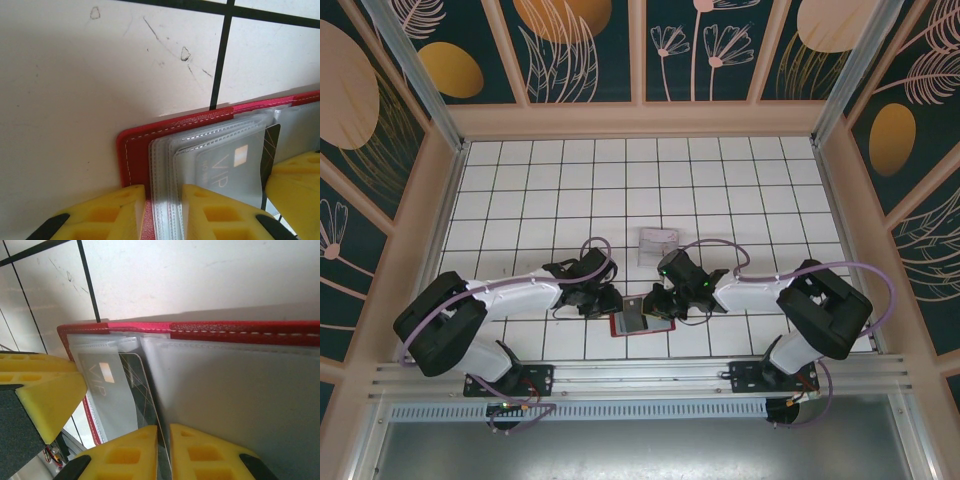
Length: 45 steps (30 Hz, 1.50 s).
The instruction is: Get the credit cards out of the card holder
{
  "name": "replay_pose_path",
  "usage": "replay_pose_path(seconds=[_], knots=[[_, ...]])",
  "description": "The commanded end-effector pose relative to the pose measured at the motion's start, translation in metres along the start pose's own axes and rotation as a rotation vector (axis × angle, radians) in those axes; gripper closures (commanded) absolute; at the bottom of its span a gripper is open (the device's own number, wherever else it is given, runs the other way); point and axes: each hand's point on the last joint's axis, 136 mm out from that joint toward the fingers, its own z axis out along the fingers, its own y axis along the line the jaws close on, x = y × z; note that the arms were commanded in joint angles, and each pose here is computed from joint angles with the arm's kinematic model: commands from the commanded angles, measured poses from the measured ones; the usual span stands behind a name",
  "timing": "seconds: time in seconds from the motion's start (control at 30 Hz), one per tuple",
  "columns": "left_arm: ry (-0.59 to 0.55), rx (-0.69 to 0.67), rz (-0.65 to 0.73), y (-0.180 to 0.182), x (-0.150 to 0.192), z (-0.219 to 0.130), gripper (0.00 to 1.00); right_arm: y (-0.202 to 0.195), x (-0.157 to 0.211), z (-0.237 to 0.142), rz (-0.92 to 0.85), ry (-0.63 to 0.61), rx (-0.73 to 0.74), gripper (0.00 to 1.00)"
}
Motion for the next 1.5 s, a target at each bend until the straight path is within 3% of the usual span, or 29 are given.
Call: replay_pose_path(seconds=[0.0, 0.2, 0.37, 0.57, 0.7, 0.9, 1.47], knots=[[0.036, -0.117, -0.012, 0.034, 0.014, 0.009, 0.73, -0.014, -0.002, -0.004, -0.011, -0.026, 0.088, 0.86], [0.039, -0.111, -0.005, 0.032, 0.014, 0.010, 0.75, -0.002, -0.002, -0.006, -0.025, -0.028, 0.040, 0.86], [0.043, -0.114, -0.001, 0.033, 0.014, 0.011, 0.76, 0.007, 0.000, -0.003, -0.028, -0.010, -0.029, 0.77], [0.051, -0.114, 0.003, 0.033, 0.015, 0.012, 0.76, 0.007, 0.005, 0.005, -0.025, 0.028, -0.065, 0.74], [0.052, -0.113, 0.003, 0.033, 0.016, 0.013, 0.76, 0.006, 0.006, 0.008, -0.022, 0.038, -0.067, 0.75], [0.050, -0.115, 0.001, 0.033, 0.016, 0.012, 0.76, 0.001, 0.005, 0.007, -0.008, 0.030, -0.055, 0.85], [0.053, -0.129, 0.001, 0.037, 0.016, 0.012, 0.76, -0.018, 0.002, -0.014, 0.008, -0.019, -0.022, 0.88]])
